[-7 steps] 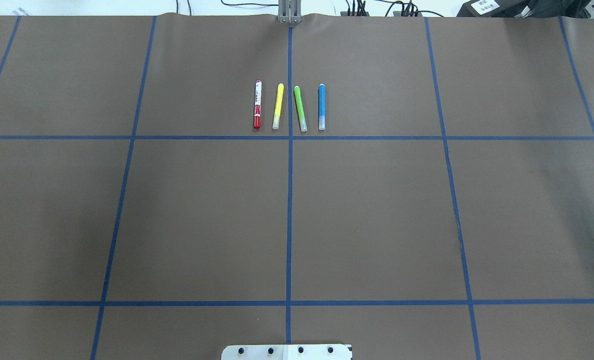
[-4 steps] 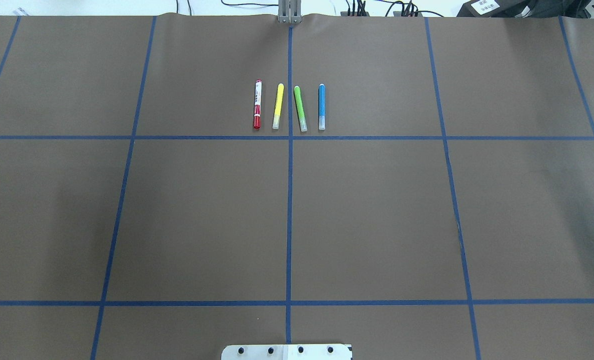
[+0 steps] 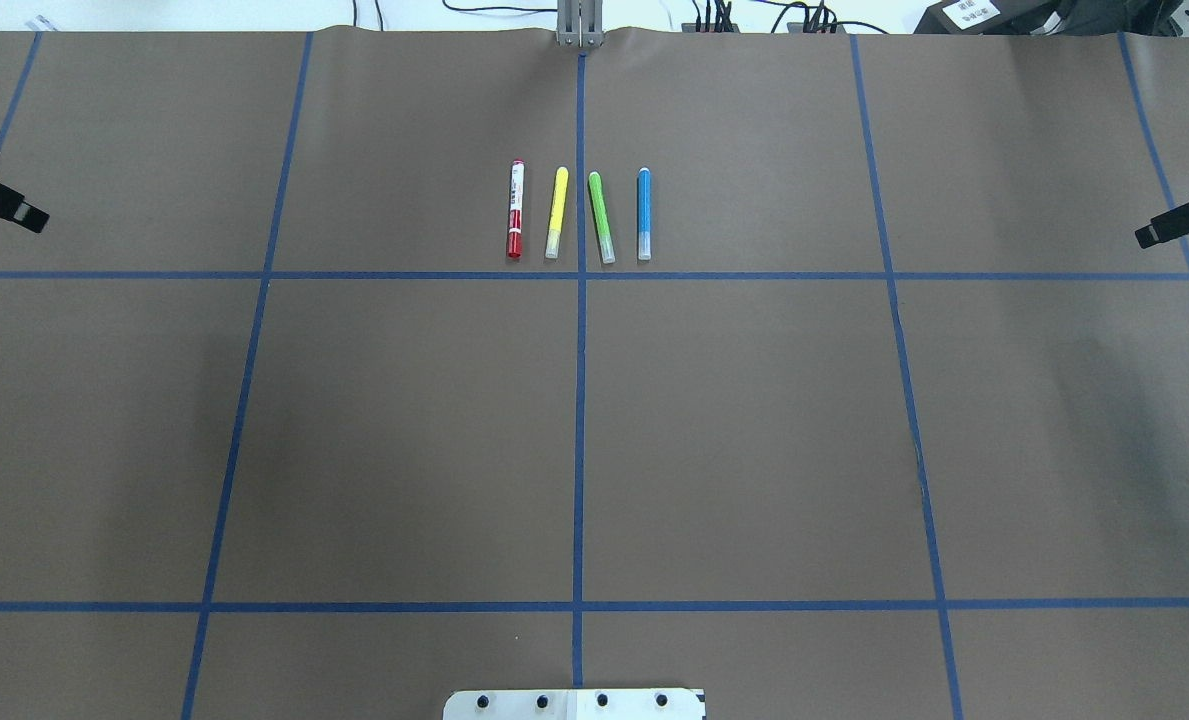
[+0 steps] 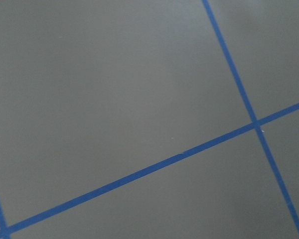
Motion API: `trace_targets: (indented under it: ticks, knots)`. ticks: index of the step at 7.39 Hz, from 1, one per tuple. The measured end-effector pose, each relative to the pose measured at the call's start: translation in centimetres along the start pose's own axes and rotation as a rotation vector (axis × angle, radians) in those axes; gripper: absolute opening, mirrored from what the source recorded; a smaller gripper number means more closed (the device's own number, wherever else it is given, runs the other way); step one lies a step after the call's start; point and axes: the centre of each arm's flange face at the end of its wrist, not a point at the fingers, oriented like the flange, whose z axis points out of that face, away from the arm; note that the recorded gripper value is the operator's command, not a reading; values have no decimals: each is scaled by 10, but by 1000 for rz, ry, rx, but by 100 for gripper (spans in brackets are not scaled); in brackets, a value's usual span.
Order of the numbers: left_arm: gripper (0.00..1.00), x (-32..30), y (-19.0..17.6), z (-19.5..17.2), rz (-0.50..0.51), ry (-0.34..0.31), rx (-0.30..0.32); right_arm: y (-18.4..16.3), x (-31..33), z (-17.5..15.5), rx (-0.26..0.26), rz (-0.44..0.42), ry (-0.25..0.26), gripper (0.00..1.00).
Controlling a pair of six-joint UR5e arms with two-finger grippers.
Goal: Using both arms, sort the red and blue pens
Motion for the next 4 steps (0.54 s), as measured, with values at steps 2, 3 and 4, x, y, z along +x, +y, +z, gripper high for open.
trace_targets:
  ticks: [2, 3, 4]
  knots:
    - [100, 71, -36, 36, -70, 9, -5, -14, -31, 15, -5, 6, 1, 100]
    - [100, 113, -53, 59, -116, 18, -24, -15, -40, 21, -8, -6, 9, 100]
    - [100, 151, -72, 80, -170, 26, -48, -15, -45, 25, -12, -12, 12, 100]
